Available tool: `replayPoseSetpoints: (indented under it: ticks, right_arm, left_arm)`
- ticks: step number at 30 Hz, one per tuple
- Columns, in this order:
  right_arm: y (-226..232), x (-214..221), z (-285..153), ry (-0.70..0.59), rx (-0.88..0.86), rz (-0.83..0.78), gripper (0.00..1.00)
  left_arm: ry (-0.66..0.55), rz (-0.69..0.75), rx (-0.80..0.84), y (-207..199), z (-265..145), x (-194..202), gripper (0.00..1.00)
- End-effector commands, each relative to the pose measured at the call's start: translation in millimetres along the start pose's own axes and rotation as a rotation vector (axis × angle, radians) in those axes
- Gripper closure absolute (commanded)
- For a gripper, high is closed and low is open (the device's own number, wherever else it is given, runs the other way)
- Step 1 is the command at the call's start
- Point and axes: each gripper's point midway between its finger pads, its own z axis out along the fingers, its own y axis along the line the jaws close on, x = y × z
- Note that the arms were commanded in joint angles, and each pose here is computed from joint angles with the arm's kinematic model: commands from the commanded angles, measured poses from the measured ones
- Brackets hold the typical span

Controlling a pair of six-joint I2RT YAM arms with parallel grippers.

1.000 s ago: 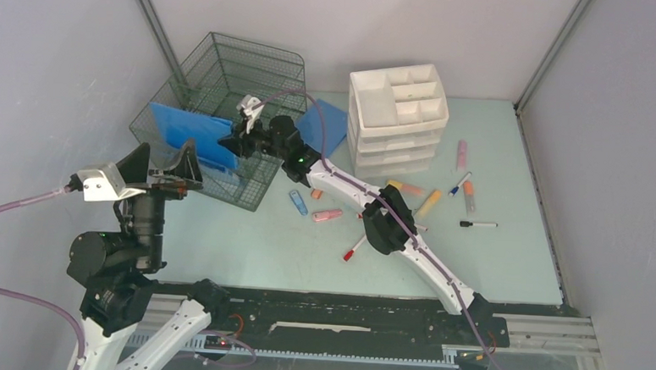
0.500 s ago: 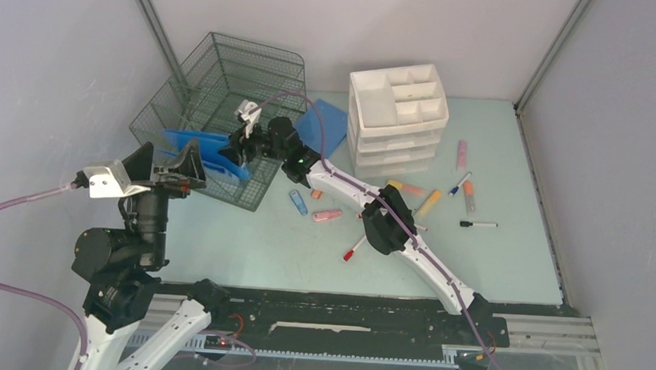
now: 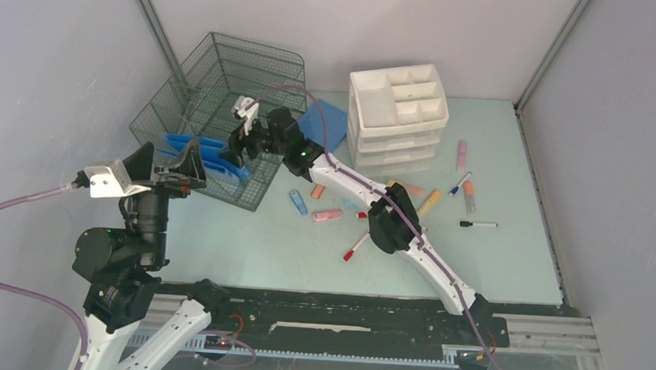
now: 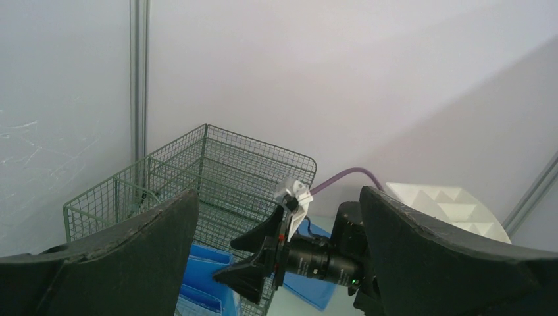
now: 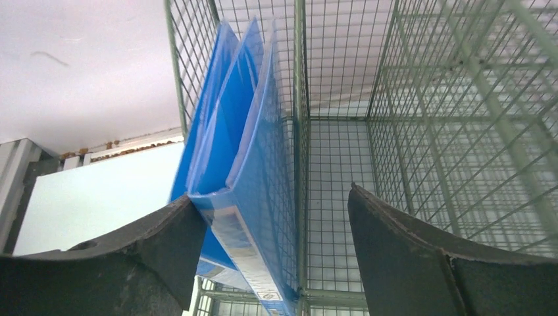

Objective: Organize the desk
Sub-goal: Place the folder in the storage box.

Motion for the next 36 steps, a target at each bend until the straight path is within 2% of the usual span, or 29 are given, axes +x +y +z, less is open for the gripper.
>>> replayPoseSetpoints:
  ticks: [1,14,17,21,23,27,32,36]
  right_arm:
    - [18,-102,-25,-0.104,-0.019,-0.104,0.18]
    - [31,-68,-35,0.047,-0.087,-0.06,0.25]
    - [41,-73,-40,0.044,-0.161,-0.053,0.22]
    - [68,-83,-51,0.031,-0.339,-0.116,0.11]
    - [75,-83,-52,0.033,-0.366,-0.138,0.09]
    - [68,-77,-40,0.04,-0.273,-0.138,0.1]
    - [46,-68,-26,0.039,-0.126,-0.125,0.16]
    - [43,-64,-19,0.024,-0.097,-0.153,0.22]
  left_arm:
    - [-0.018,-0.017,-0.002,-1,2,-3,0.0]
    - [-0.009,-0.014,-0.003,-1,4,0,0.0]
    - [-0.007,-0.011,-0.003,-1,4,1,0.0]
    - [-0.009,-0.012,-0.001,-1,3,0,0.0]
    - [-0.012,-0.013,-0.001,-1,2,-1,0.0]
    - [-0.017,-0.016,0.0,-1,1,-2,0.0]
    - [-0.023,-0.019,-0.001,0,-1,-4,0.0]
    - [-0.019,-0.017,0.007,-1,0,-3,0.0]
